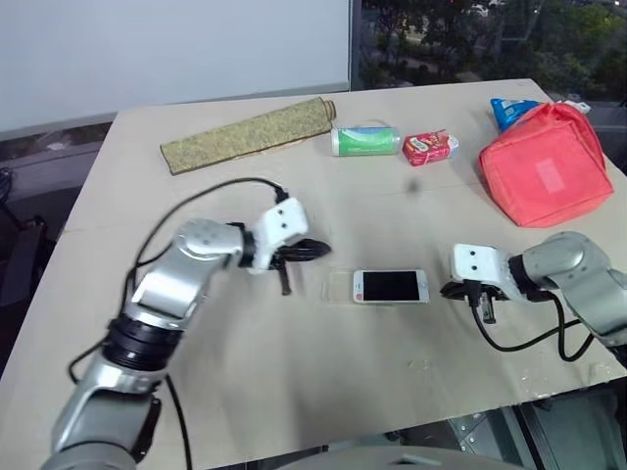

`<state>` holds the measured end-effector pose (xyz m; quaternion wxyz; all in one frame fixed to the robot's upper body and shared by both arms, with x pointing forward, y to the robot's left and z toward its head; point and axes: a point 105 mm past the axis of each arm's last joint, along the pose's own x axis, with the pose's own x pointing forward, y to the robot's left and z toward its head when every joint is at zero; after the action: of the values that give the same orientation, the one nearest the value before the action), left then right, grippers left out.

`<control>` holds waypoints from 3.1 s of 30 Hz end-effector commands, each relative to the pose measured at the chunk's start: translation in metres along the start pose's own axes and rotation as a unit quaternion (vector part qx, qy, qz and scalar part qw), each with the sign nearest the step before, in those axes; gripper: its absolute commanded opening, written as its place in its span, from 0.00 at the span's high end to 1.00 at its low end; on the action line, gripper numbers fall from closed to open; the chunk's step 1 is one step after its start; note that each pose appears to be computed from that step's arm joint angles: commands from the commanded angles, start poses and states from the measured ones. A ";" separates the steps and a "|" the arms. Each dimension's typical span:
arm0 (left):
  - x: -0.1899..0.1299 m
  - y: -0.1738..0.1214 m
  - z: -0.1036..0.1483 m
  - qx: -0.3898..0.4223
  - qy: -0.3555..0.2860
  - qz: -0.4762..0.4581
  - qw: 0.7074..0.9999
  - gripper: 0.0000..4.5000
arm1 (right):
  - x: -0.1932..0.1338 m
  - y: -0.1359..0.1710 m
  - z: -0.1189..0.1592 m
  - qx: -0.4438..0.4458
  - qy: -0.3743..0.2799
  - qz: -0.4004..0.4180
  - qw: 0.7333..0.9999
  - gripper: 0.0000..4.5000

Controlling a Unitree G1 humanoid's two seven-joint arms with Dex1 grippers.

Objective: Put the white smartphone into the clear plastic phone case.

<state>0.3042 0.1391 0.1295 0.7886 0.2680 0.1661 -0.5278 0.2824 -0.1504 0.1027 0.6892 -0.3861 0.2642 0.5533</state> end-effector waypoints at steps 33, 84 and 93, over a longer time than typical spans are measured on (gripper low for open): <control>0.012 -0.022 0.017 -0.002 -0.023 -0.067 0.998 1.00 | -0.001 -0.012 0.014 0.028 -0.070 -0.066 0.995 0.99; 0.071 -0.043 0.010 0.050 0.006 -0.105 0.993 1.00 | 0.029 -0.006 0.057 -0.010 -0.038 -0.065 0.997 0.99; 0.049 -0.027 0.003 0.045 0.015 -0.077 0.996 1.00 | 0.009 -0.011 0.045 0.015 -0.029 -0.090 0.995 0.99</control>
<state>0.3049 0.0993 0.0941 0.7393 0.3022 0.1916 -0.5704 0.2934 -0.1149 0.1017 0.7385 -0.3810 0.2579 0.4928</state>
